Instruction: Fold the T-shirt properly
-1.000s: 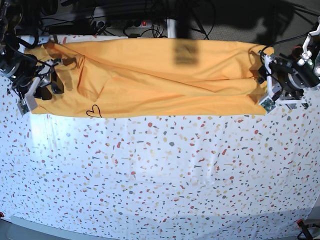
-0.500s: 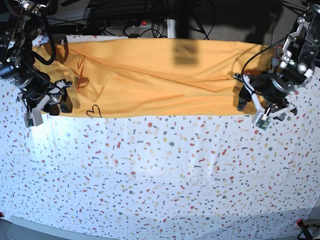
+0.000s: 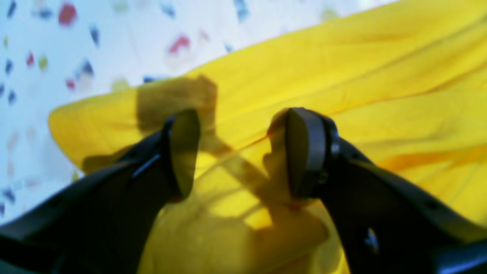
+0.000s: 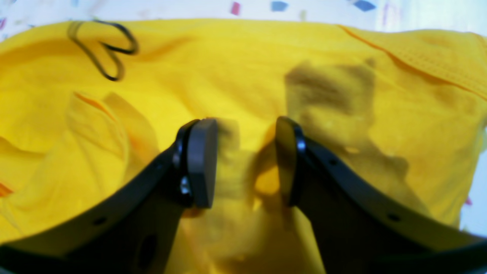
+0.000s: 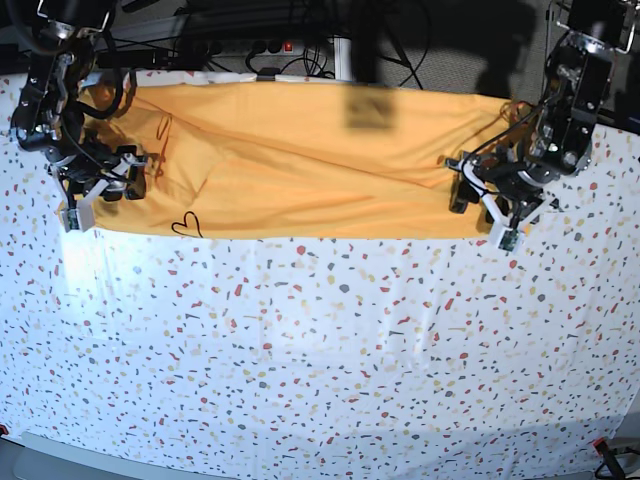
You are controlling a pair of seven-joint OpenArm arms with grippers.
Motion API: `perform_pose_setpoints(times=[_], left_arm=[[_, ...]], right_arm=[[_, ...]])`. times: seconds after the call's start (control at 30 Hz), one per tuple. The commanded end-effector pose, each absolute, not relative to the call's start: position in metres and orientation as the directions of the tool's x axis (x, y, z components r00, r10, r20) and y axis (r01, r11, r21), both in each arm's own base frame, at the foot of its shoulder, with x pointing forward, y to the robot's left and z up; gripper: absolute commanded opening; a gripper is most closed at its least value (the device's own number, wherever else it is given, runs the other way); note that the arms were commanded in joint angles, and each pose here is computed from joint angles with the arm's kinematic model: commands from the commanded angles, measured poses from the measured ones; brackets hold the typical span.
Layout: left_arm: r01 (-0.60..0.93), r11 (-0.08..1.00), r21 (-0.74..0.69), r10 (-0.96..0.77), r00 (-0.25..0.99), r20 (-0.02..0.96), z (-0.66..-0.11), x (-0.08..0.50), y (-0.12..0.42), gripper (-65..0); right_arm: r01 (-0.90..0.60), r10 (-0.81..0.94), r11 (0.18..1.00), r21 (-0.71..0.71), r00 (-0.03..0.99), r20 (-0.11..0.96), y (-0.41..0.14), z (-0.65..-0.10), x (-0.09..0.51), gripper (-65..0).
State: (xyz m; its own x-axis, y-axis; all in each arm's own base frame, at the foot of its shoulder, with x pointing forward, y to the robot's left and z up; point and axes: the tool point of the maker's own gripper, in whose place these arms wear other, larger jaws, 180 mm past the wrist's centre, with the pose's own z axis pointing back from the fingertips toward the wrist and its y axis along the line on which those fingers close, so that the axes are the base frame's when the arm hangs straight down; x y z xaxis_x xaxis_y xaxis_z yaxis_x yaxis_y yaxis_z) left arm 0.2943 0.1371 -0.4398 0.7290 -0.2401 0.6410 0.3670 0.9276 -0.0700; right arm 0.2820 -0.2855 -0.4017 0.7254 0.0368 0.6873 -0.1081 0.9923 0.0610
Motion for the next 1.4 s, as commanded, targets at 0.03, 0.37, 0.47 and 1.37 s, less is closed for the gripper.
perform_pose_setpoints(times=[0.03,0.37,0.47,1.37], left_arm=[[0.357,0.931,-0.067,-0.275,0.812,0.515,-0.468,0.272,0.151,-29.4],[0.335,0.94,-0.069,-0.253,0.817,0.518,-0.469,0.316,0.158,-29.4],[0.313,0.948,-0.06,-0.237,0.818,0.524,-0.468,0.331,0.166,-29.4],[0.354,0.93,0.094,-0.283,0.531,0.799,-0.311,0.415,0.144,-29.4]], right_arm=[[-0.103,0.043,0.994,0.042,0.706,0.707,-0.295,-0.393,0.296,-39.4],[-0.029,-0.05,0.994,0.103,0.73,0.682,-0.309,-0.411,0.339,-39.4],[-0.008,-0.099,0.989,0.149,0.714,0.693,-0.308,-0.414,0.353,-39.4],[0.008,-0.138,0.984,0.178,0.665,0.734,-0.31,-0.402,0.389,-39.4]])
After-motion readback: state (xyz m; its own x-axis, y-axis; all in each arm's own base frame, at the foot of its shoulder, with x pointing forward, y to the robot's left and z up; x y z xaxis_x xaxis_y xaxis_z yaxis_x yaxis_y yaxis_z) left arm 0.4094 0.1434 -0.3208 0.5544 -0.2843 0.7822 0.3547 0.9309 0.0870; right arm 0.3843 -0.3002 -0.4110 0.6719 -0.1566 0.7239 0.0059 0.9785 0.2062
